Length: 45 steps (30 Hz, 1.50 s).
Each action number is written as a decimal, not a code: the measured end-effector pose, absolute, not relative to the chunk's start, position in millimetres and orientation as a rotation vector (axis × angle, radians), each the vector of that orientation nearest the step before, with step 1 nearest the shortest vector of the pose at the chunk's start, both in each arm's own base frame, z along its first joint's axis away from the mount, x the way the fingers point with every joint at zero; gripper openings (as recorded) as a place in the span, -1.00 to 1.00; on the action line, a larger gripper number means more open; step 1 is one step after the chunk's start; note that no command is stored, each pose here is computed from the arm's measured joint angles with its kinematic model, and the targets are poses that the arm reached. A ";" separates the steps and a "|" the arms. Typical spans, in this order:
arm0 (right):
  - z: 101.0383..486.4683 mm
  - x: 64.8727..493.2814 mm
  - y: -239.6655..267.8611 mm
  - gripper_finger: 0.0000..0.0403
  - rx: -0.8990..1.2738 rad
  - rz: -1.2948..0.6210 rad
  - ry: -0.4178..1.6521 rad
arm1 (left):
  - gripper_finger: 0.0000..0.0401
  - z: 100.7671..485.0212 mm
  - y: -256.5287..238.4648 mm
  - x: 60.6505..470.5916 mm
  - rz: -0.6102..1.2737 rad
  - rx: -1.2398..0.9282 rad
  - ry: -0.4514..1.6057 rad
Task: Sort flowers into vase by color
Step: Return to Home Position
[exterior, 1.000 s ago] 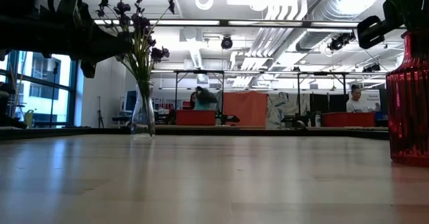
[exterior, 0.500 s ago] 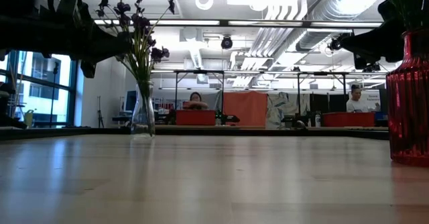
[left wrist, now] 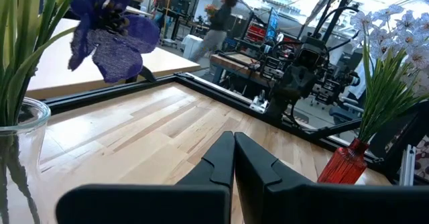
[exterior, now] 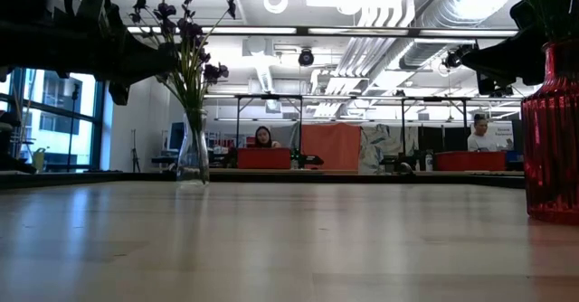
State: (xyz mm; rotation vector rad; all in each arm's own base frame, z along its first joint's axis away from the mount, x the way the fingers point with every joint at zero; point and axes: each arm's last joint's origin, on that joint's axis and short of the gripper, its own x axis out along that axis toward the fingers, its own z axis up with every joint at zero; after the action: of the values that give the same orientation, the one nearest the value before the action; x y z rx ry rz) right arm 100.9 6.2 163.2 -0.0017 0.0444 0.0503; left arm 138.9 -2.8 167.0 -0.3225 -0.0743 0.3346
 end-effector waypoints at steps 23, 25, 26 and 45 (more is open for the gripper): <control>170.4 97.2 6.5 -1.00 0.001 0.061 -0.043 | -1.00 164.1 -2.8 139.0 0.339 -0.315 -0.049; 169.1 97.3 6.4 -1.00 0.001 0.061 -0.030 | -1.00 164.0 -2.8 139.0 0.339 -0.316 -0.048; 168.8 97.3 6.4 -1.00 0.001 0.061 -0.027 | -1.00 164.1 -2.8 139.0 0.339 -0.315 -0.048; 167.8 97.3 6.5 -1.00 0.000 0.061 -0.017 | -1.00 183.0 3.2 113.5 0.346 -0.329 -0.192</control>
State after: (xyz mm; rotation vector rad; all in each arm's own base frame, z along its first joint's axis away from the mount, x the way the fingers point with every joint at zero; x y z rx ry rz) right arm 97.3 6.5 167.8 0.0004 -0.0166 0.0610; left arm 113.5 3.2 183.0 -0.3290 -0.1917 0.3463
